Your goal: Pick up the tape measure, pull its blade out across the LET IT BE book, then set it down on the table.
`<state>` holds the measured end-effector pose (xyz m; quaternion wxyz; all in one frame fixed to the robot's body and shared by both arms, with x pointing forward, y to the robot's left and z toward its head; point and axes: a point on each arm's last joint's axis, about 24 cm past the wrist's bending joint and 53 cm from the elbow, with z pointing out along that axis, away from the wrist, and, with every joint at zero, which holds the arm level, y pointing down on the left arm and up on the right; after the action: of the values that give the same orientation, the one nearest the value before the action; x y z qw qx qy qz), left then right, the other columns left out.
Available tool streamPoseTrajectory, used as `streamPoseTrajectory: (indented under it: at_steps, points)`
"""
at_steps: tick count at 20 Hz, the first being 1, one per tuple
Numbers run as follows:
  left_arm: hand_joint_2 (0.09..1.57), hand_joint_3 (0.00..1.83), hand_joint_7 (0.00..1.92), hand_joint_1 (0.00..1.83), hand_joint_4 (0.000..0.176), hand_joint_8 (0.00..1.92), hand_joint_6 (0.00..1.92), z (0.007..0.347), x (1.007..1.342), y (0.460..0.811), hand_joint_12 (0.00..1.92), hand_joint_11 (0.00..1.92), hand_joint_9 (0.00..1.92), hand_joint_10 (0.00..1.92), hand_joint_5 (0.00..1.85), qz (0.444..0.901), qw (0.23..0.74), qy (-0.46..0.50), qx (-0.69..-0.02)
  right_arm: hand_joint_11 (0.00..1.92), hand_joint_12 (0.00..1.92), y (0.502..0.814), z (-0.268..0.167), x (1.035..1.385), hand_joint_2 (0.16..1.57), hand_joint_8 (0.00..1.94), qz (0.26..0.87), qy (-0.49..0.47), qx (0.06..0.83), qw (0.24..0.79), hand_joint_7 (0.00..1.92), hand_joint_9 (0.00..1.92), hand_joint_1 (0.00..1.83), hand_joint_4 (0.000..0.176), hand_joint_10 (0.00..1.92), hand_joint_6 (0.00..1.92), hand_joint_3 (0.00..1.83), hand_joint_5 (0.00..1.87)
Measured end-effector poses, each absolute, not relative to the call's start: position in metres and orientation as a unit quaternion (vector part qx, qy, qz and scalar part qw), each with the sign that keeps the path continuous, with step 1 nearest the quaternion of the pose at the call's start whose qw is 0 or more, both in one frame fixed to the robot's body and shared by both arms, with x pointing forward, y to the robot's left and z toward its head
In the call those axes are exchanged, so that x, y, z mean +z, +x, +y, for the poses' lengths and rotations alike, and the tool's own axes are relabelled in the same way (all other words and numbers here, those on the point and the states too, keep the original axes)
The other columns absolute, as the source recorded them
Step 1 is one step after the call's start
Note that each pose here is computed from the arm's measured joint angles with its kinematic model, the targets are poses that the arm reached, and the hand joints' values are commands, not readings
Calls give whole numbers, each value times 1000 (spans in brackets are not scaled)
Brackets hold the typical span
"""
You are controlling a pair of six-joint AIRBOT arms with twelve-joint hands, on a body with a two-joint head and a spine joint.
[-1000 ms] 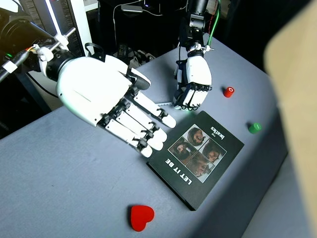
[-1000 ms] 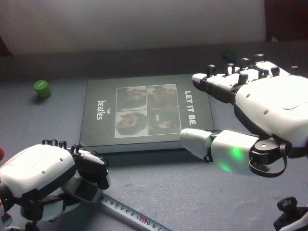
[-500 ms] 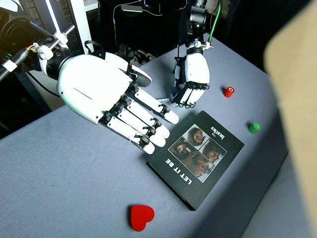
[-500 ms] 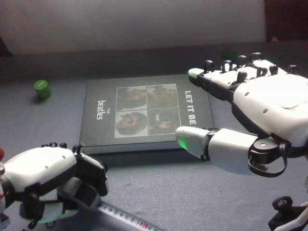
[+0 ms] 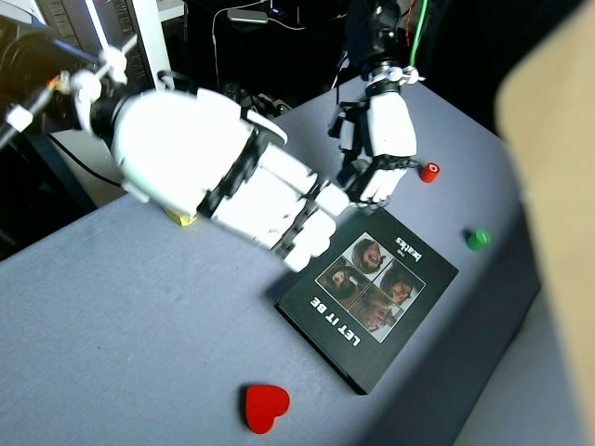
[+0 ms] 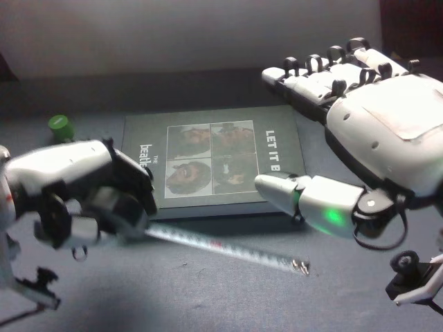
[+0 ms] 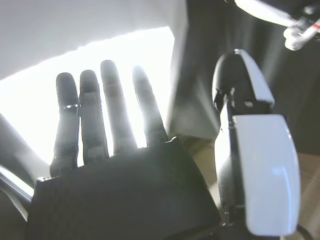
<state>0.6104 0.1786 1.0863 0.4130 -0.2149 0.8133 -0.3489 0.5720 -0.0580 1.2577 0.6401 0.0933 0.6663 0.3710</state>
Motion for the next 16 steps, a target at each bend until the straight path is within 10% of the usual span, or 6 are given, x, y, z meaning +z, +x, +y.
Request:
streamPoseTrajectory:
  at_steps: [6, 16]
  points:
    - [1120, 0, 850, 1373, 0, 1043, 910, 186, 1131, 652, 867, 1047, 977, 1205, 980, 787, 447, -241, -350, 2, 1108, 604, -46, 1247, 1107, 14, 686, 147, 348, 621, 481, 380, 802, 0, 24, 17, 0, 406]
    - [1112, 0, 887, 1377, 0, 1030, 893, 199, 1141, 660, 867, 1047, 1004, 1167, 965, 783, 440, -286, -332, 122, 1137, 657, -35, 1274, 1132, 14, 663, 181, 331, 646, 629, 552, 882, 0, 35, 17, 2, 559]
